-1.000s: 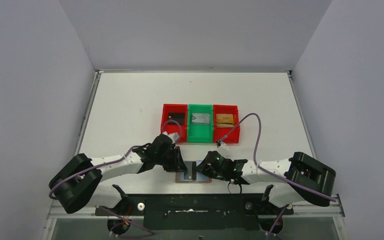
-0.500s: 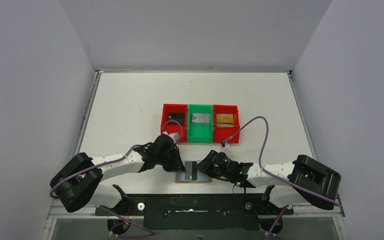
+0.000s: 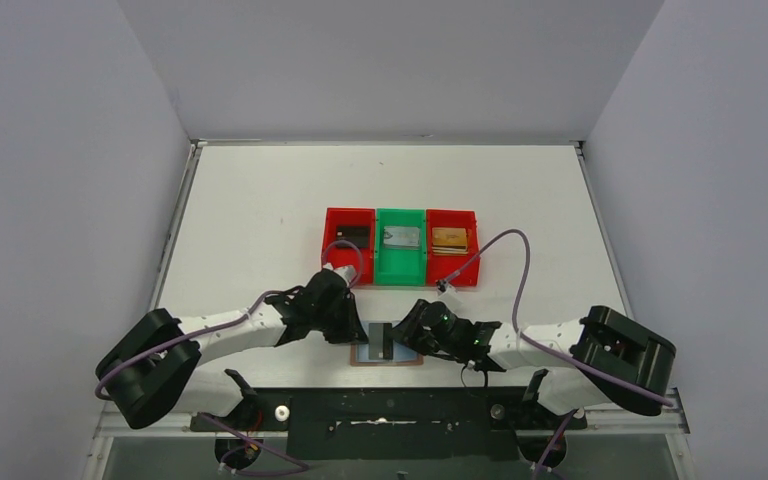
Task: Take the credit cards out of the card holder
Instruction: Remove the credit card from the card holder.
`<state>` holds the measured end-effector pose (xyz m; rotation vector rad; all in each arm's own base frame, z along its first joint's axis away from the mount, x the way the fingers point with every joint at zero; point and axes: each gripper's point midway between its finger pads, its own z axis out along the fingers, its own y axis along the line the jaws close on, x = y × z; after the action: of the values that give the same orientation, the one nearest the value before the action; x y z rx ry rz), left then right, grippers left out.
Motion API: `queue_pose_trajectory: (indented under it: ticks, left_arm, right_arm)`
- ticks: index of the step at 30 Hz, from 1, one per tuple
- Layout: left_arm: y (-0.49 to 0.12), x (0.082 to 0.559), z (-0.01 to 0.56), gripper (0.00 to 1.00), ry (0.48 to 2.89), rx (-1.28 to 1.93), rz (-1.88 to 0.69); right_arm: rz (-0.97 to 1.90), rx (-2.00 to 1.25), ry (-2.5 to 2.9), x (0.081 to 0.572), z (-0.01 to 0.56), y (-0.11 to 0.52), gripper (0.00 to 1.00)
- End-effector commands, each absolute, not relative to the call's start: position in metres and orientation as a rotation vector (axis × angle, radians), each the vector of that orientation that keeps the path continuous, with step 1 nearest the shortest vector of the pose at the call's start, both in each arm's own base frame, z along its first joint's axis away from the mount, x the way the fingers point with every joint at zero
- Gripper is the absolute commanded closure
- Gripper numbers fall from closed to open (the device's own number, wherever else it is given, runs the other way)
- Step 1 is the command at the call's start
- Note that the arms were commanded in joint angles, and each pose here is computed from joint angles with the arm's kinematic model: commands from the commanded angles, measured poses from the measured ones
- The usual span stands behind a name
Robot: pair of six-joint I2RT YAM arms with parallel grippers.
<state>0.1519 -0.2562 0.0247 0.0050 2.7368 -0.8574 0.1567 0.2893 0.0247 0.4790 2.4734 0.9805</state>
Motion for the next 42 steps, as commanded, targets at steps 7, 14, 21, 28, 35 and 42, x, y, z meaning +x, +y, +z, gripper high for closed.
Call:
queue_pose_trajectory:
  ticks: [7,14,21,28,35,42]
  left_arm:
    - [-0.250,0.151,0.024,0.98,2.718,0.026,-0.822]
    - [-0.247,0.147,0.021,0.99,2.725,0.016,-0.812]
    - [-0.245,0.145,0.017,1.00,2.726,-0.003,-0.822]
    - [-0.243,0.141,0.011,1.00,2.750,-0.016,-0.809]
    - [-0.241,0.138,0.007,1.00,2.759,-0.032,-0.805]
    - [-0.239,0.138,0.006,1.00,2.754,-0.040,-0.793]
  right_arm:
    - [0.984,0.366,2.492,0.162,0.032,0.317,0.74]
    - [1.141,0.392,2.403,0.162,0.051,0.322,0.82]
    - [1.306,0.417,2.331,0.159,0.063,0.322,0.86]
    - [1.330,0.474,2.399,0.153,0.039,0.321,0.78]
    - [1.076,0.445,2.542,0.153,0.016,0.314,0.74]
    - [1.139,0.443,2.470,0.157,0.030,0.316,0.81]
